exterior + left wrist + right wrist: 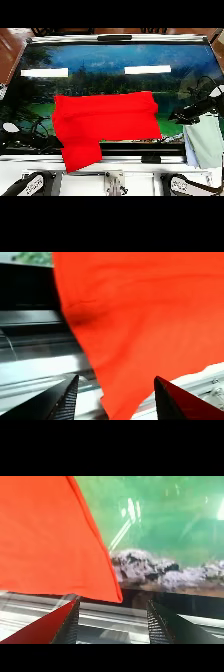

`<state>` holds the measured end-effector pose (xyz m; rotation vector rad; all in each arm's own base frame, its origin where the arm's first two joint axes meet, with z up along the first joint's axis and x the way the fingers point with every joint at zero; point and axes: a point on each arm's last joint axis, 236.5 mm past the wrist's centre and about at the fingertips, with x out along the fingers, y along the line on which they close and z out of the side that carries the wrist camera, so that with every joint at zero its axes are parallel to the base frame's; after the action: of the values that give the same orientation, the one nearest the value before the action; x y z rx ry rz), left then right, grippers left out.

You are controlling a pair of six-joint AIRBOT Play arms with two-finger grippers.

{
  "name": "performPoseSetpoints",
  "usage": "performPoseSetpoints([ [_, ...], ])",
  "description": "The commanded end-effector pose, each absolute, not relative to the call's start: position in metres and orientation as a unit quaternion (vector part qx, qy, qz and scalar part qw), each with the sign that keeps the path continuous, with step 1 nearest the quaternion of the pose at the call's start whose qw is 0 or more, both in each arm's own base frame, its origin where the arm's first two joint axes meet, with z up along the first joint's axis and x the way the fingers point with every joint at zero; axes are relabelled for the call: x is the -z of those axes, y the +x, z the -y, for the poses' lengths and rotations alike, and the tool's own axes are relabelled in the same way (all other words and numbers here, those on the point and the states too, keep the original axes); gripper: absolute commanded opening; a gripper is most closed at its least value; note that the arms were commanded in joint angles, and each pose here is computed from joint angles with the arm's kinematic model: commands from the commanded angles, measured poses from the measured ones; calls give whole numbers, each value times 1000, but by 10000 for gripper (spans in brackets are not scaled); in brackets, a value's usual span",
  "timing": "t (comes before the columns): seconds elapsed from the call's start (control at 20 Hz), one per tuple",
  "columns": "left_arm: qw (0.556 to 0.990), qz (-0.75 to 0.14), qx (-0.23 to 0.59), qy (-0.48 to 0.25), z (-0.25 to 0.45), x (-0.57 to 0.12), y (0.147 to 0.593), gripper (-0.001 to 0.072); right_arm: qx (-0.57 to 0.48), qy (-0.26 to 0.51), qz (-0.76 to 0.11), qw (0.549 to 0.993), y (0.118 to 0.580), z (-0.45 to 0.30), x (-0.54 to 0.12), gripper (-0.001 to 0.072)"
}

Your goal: Fold the shirts.

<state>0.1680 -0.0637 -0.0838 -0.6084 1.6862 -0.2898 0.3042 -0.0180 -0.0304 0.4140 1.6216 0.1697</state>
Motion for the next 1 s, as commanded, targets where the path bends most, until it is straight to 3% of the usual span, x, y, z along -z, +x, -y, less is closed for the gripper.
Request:
performPoseSetpoints([
  [0.0, 627, -728, 118, -251, 74, 99, 170, 544, -75, 185, -717, 668, 305, 18, 31, 529],
  [0.2, 652, -706, 128, -247, 91, 101, 187, 504, -75, 187, -719, 665, 303, 17, 31, 529],
  [0.35, 654, -706, 129, -240, 93, 105, 189, 222, -74, 190, -724, 659, 300, 16, 30, 530],
  [0.5, 654, -706, 129, -239, 93, 105, 189, 34, -77, 195, -736, 644, 289, 12, 38, 530],
  [0.95, 656, -704, 131, -238, 93, 104, 190, 34, -96, 268, -745, 604, 248, -30, 96, 530],
])
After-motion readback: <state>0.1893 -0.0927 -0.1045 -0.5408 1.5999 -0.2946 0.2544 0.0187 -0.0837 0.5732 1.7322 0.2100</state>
